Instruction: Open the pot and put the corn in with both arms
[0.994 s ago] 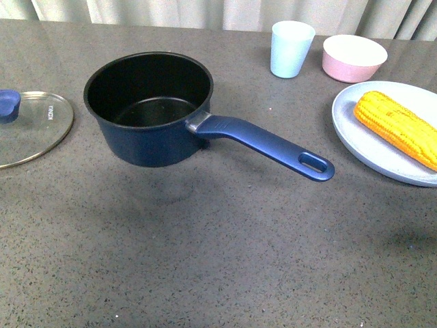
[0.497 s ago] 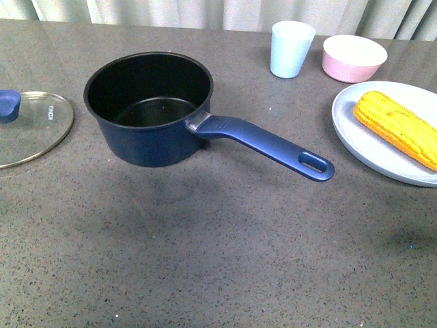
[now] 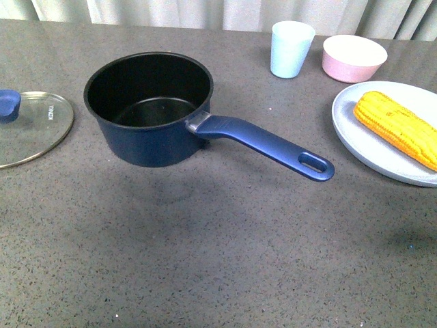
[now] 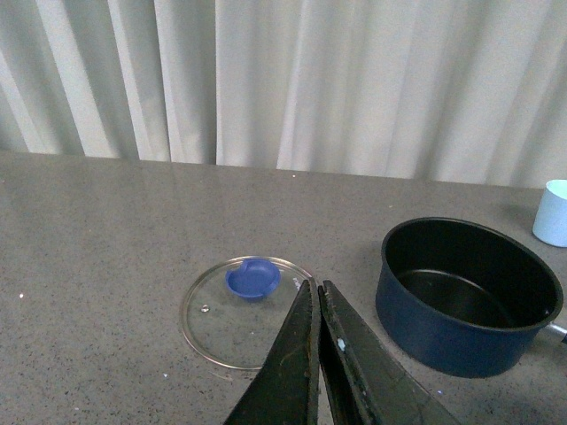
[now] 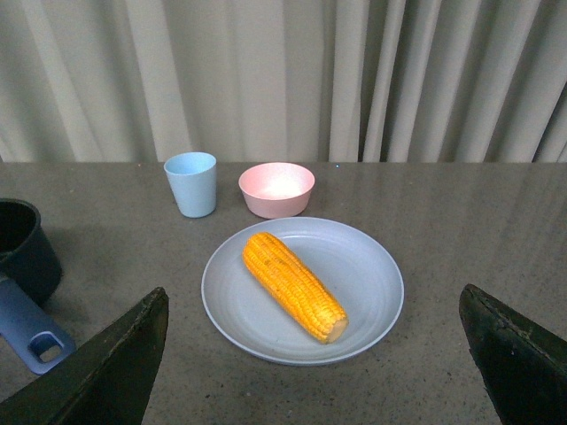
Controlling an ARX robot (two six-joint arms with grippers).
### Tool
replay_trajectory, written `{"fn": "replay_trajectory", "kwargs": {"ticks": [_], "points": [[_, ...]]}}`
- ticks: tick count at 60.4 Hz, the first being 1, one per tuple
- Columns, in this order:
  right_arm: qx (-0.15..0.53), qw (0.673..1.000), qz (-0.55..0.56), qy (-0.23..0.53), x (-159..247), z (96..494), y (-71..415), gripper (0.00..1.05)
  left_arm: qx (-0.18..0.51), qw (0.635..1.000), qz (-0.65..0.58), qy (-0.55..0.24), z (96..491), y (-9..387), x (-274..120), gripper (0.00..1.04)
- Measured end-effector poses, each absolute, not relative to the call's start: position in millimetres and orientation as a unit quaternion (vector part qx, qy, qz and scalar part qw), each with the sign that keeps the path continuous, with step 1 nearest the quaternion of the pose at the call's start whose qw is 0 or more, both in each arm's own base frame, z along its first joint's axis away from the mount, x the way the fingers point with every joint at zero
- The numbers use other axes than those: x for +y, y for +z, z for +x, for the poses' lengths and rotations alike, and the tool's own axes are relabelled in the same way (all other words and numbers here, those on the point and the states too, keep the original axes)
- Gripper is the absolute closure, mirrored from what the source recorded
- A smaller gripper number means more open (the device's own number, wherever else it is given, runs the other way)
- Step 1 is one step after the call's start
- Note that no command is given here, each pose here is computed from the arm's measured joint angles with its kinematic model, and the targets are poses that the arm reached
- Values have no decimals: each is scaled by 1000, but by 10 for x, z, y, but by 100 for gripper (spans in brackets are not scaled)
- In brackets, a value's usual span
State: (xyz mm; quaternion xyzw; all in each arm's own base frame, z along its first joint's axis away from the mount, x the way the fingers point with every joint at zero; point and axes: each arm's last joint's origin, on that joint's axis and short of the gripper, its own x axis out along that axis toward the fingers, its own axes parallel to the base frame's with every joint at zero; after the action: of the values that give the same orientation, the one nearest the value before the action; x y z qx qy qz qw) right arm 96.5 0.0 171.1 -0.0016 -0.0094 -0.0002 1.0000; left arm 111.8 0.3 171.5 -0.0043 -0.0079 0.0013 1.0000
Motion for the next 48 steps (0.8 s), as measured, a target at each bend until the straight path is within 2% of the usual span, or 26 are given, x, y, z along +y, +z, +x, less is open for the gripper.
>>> {"fn": "replay_trajectory", "kwargs": {"ticks": [19, 48], "points": [[-9, 1000, -2, 0, -1, 965, 1711, 9, 10, 1000, -4, 1, 1013, 1665, 2, 103], [-9, 1000, -2, 0, -1, 965, 1711, 9, 0, 1000, -4, 1, 978, 1674, 2, 103]]}}
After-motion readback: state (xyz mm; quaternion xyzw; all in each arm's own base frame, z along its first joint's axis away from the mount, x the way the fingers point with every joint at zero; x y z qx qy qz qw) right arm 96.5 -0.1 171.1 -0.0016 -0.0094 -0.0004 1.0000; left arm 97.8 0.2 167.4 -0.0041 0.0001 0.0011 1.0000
